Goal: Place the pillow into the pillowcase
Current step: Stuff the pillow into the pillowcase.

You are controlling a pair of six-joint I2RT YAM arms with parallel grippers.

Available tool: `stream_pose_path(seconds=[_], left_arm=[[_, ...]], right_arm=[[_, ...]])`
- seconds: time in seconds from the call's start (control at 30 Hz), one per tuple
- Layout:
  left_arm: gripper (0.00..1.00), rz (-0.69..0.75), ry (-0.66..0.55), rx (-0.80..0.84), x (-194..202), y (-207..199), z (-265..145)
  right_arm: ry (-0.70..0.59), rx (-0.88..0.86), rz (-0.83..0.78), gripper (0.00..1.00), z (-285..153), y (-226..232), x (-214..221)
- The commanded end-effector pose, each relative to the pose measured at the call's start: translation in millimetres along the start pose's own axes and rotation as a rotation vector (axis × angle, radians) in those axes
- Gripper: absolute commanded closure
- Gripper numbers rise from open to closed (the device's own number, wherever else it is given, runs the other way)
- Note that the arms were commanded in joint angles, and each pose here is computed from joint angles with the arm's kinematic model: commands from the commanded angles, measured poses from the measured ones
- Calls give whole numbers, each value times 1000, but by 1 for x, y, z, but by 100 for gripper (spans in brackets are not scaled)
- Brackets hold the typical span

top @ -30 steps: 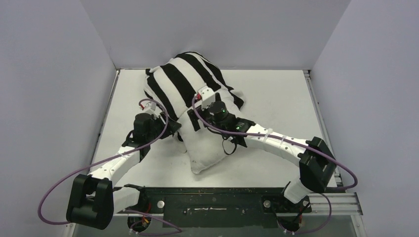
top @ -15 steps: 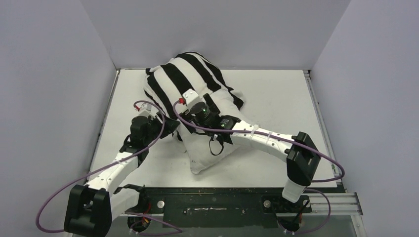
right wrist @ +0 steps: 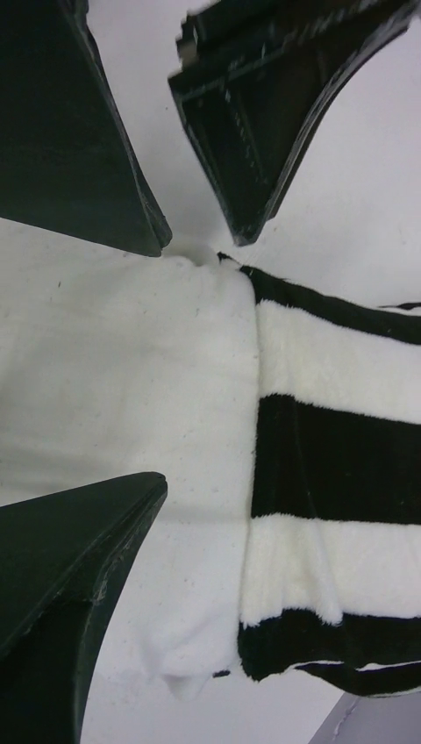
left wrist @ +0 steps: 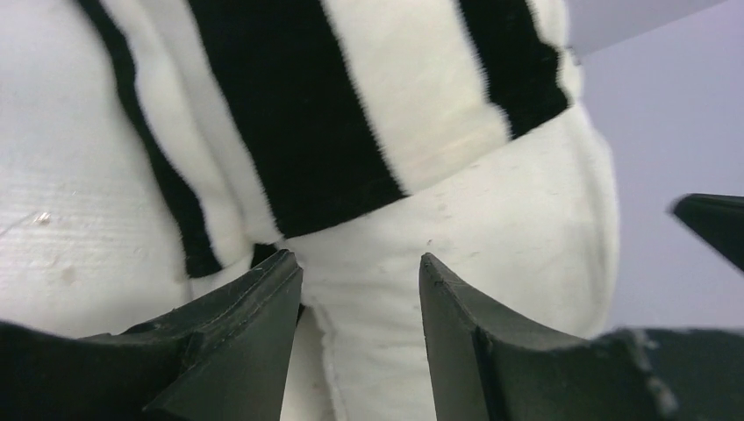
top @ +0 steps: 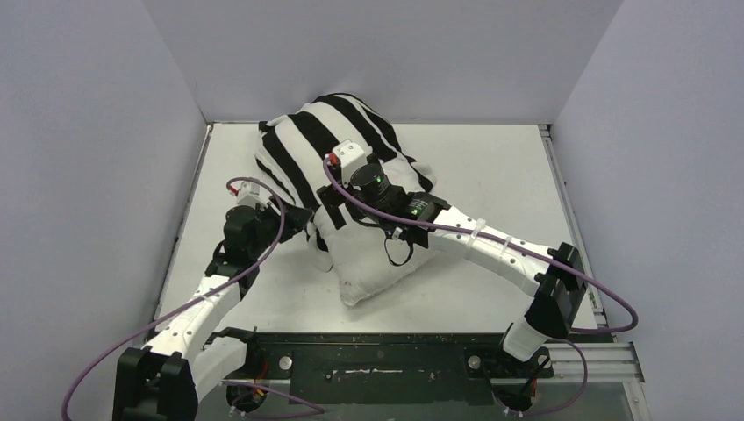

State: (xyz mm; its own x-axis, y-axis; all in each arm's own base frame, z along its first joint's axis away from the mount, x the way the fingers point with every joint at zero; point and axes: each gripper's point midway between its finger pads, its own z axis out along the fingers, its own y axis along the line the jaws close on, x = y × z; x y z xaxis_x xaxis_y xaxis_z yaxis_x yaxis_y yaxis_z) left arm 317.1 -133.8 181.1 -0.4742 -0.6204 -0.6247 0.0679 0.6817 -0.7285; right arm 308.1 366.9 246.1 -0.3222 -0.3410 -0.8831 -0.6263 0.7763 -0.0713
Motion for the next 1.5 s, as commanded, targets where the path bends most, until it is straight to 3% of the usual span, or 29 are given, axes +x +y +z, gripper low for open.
stream_pose_path(seconds=[0.0, 0.2, 0.43, 0.6, 0.67, 0.73, 0.8, 1.0, 1.07, 1.17, 1.2, 1.3, 1.47], left_arm=[[51, -18, -4, -68, 9, 28, 7], [62, -49, -1, -46, 22, 41, 15], [59, -41, -27, -119, 32, 71, 26], [57, -79, 12, -94, 47, 78, 41], [55, -87, -3, -64, 47, 75, 45], [55, -71, -21, -24, 48, 68, 51], [54, -47, -9, -31, 51, 69, 61], [49, 27, -49, 33, 41, 59, 91], [53, 34, -50, 41, 37, 57, 101], [92, -14, -25, 52, 33, 48, 100], [100, -16, -7, 30, 32, 45, 96], [100, 115, 0, -77, 18, 16, 78], [100, 176, 26, 21, -5, -51, 60]], right_arm=[[-25, -54, 6, 0, -4, 18, -15], [-11, -110, -122, 0, 17, 32, -7], [156, -74, -300, 0, 64, 29, 41], [226, -2, -299, 1, 87, 15, 63], [249, 11, -281, 7, 95, 9, 75], [249, -5, -246, 21, 102, 4, 83], [230, -33, -198, 45, 104, 1, 84], [123, -215, -76, 100, 101, 7, 83], [102, -247, -21, 100, 101, 9, 82], [35, -260, 85, 100, 101, 2, 75], [-1, -258, 164, 100, 102, -3, 71], [-136, -310, 330, 100, 109, -13, 51], [-321, -166, 465, 100, 125, -65, 4]])
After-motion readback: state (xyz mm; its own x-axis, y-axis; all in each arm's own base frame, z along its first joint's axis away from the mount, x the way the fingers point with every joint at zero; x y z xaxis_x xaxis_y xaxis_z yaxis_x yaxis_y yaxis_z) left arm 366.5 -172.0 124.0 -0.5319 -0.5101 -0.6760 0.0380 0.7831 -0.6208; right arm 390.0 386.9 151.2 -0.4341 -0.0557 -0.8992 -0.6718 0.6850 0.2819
